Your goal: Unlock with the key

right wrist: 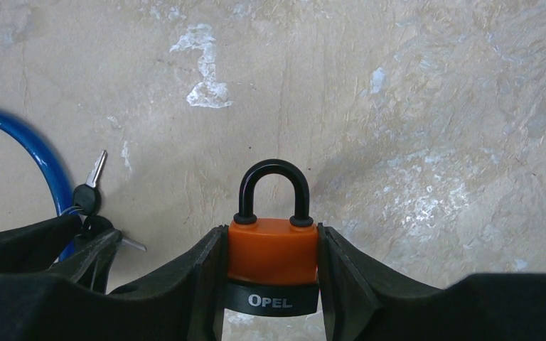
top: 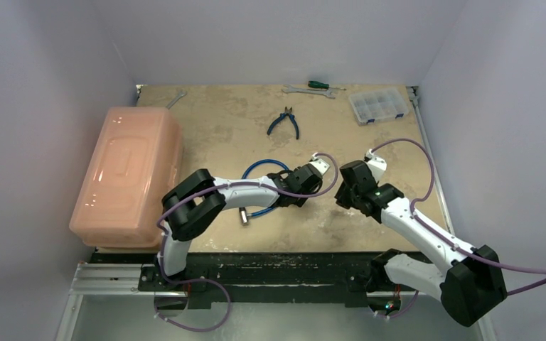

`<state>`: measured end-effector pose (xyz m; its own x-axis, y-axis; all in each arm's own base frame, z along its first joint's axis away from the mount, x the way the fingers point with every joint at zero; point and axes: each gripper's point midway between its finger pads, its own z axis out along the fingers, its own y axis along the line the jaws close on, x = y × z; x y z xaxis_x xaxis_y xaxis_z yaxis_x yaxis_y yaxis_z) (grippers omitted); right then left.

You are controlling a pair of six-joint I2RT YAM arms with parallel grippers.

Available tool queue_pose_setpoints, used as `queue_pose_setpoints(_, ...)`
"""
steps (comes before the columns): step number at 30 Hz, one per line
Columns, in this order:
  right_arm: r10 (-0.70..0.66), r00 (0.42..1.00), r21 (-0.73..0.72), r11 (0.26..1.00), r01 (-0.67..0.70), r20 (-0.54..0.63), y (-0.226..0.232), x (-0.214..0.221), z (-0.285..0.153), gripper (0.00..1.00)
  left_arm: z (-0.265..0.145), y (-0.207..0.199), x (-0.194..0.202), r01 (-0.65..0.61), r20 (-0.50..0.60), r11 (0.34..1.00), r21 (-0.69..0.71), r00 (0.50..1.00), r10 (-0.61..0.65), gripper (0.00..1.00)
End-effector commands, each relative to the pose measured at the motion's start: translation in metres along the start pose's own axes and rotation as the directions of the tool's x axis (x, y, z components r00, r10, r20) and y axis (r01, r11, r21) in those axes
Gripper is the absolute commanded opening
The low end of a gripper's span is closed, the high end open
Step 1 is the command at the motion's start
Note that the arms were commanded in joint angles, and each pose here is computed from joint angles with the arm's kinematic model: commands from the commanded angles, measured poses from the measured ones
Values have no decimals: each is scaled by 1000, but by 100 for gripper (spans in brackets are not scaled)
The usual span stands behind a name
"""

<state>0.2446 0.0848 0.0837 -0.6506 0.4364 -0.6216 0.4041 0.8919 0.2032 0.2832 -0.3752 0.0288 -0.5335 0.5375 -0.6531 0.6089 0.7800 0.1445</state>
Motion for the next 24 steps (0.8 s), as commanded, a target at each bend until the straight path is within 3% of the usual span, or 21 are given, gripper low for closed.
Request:
queue_pose_setpoints(1,50,998,-15,999,-49,49,5,-15,-6,17,0,-4,-15,19,50,1000,11,999,-19,35)
queue_pose_setpoints(11,68,997,-24,997,-67,34,6,-11,-7,16,-14,-25,8,41,20,986,159,999,-45,14)
queue_pose_setpoints(20,81,996,-40,996,-80,34,8,-13,-11,16,-64,-59,28,64,8,935,349,997,-71,11)
queue_pose_setpoints(24,90,995,-45,995,-89,35,9,-13,-11,16,-95,-53,6,71,65,934,349,993,-100,18)
